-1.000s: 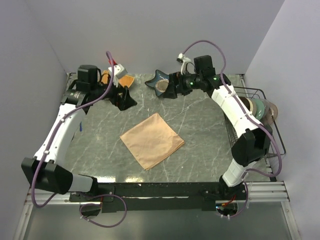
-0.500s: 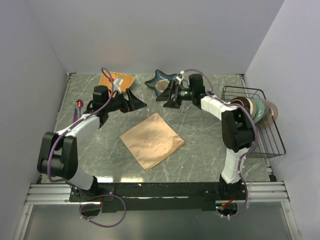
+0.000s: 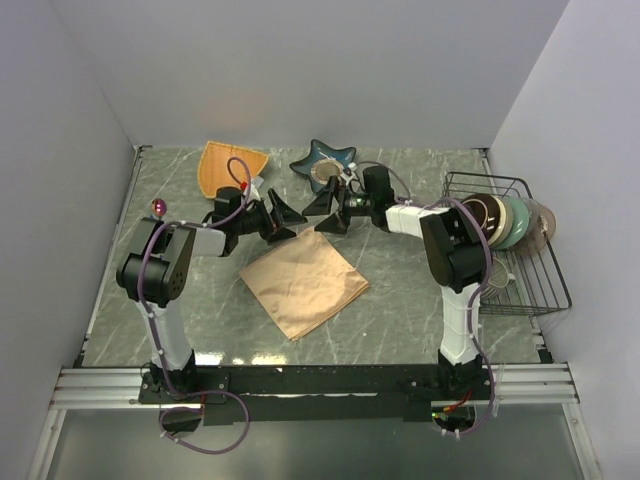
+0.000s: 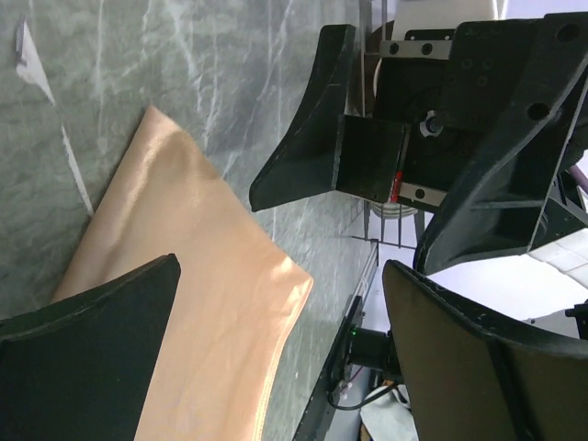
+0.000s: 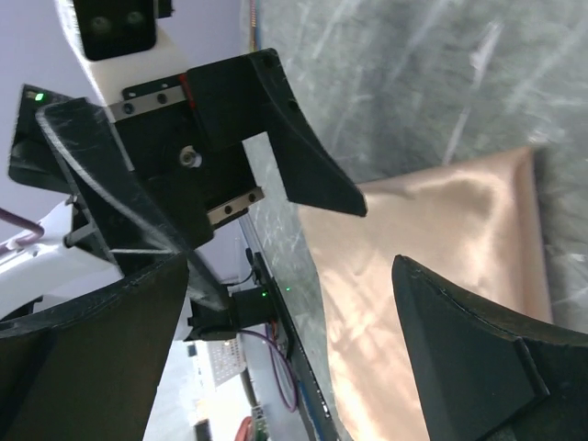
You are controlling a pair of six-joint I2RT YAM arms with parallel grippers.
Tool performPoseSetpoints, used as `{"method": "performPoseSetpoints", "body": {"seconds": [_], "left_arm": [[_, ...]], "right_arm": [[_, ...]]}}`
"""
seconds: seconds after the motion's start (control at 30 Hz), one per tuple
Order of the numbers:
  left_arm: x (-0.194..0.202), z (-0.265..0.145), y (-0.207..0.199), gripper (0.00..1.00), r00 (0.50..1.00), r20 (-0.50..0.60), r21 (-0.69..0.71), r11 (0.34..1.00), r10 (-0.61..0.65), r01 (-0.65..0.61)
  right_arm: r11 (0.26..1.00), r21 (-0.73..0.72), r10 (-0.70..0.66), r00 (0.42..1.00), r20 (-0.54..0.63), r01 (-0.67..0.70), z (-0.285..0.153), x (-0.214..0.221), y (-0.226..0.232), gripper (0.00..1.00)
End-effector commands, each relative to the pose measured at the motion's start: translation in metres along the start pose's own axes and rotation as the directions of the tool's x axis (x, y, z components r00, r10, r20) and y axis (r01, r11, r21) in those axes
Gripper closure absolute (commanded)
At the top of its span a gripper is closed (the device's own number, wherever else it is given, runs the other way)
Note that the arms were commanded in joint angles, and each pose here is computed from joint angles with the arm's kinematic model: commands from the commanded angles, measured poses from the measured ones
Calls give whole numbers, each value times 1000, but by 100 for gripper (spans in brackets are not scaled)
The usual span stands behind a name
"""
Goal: Fold the napkin into a case and place the utensils inside
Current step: Smooth out the square-folded napkin at the center of the board.
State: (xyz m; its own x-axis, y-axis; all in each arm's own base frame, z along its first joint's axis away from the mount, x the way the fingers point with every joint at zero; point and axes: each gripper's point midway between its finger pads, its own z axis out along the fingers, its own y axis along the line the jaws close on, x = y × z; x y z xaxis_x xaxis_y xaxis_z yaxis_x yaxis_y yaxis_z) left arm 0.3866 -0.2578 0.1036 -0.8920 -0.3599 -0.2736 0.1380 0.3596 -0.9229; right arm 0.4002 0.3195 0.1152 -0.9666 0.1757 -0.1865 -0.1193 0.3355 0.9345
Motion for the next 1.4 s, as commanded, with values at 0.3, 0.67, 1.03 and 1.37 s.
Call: {"method": "performPoseSetpoints", "body": {"seconds": [0.3,0.67,1.03,1.37], "left_arm": [[14,31,9,1,999,-38,0,1000,-6,6],[18,4,41,1,998,-29,-59,997,-60,58],[24,-68,52,1,996,-4,-67,994,-87,87],[34,-104,-38,1,982,18,63,980,188,-189]], "right_arm": [[994,72,81,997,-4,-81,14,0,-54,0],[966,239,112,993,-45,-98,6,16,-102,0],[967,253,52,996,-72,-32,2,15,-96,0],[983,37,-175,977,-125,180,-36,40,44,0]]}}
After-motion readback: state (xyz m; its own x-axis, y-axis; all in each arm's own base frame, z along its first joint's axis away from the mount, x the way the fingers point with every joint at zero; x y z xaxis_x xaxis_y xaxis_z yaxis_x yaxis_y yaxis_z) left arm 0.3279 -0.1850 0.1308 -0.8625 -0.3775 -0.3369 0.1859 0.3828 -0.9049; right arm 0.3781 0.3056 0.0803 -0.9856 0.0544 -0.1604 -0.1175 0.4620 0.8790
